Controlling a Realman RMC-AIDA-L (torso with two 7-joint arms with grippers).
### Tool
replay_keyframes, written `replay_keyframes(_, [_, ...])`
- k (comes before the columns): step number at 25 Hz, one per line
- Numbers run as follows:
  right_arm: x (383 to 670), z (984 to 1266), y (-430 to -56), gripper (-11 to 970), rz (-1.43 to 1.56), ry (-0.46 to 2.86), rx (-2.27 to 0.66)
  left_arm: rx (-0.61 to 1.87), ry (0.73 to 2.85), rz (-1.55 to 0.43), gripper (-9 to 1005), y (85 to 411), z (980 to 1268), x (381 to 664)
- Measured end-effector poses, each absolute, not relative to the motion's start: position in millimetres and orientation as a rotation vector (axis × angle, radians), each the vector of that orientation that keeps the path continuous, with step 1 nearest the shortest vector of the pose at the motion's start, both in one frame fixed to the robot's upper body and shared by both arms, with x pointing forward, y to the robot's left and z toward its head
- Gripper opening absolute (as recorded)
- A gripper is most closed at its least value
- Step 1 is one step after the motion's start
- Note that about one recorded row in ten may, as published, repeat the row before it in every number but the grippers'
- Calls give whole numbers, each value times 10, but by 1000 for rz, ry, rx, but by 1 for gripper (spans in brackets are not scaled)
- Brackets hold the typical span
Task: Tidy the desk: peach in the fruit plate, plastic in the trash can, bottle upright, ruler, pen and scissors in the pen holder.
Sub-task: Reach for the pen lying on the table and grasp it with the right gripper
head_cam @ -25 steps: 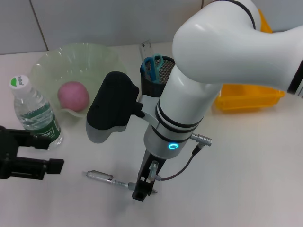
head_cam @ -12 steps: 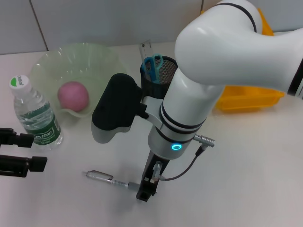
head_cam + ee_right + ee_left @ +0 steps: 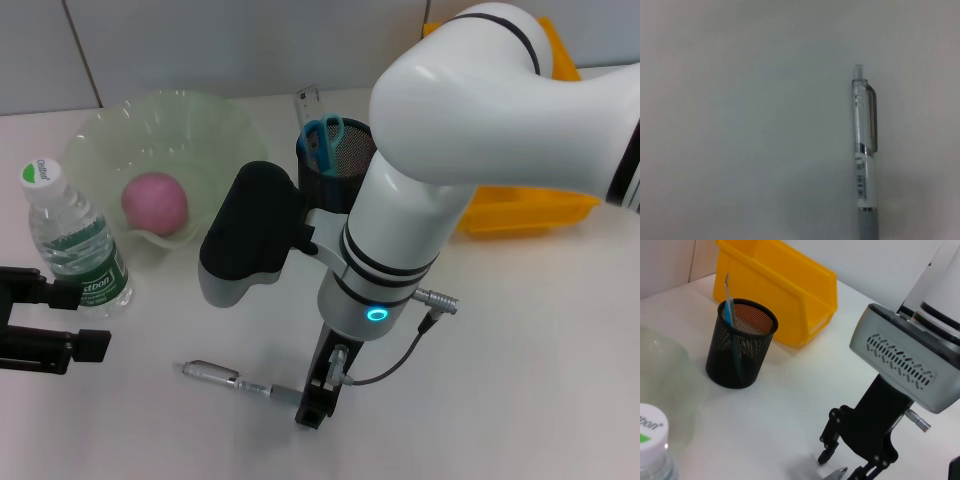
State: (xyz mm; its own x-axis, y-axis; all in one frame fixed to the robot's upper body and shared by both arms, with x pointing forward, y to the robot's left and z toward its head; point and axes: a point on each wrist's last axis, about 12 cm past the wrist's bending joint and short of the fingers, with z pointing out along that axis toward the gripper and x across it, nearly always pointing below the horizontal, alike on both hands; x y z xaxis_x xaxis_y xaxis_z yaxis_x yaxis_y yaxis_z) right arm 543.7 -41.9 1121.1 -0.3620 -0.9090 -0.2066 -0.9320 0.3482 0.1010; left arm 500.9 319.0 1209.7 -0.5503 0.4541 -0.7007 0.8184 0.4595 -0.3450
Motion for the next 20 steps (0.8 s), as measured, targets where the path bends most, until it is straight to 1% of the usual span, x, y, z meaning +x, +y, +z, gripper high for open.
replay_keyframes(5, [5438, 11208, -422, 494, 306, 2487, -1702, 1064, 2184, -923, 786, 3168, 12102, 5020])
replay_keyframes(16, [5426, 11192, -434, 441, 307, 2491, -1703, 1070, 2180, -928, 785, 3147, 12107, 5026])
replay_keyframes(20, [5416, 11188, -436, 318, 304, 2493, -1710, 1070, 2180, -931, 785, 3143, 12105, 5024])
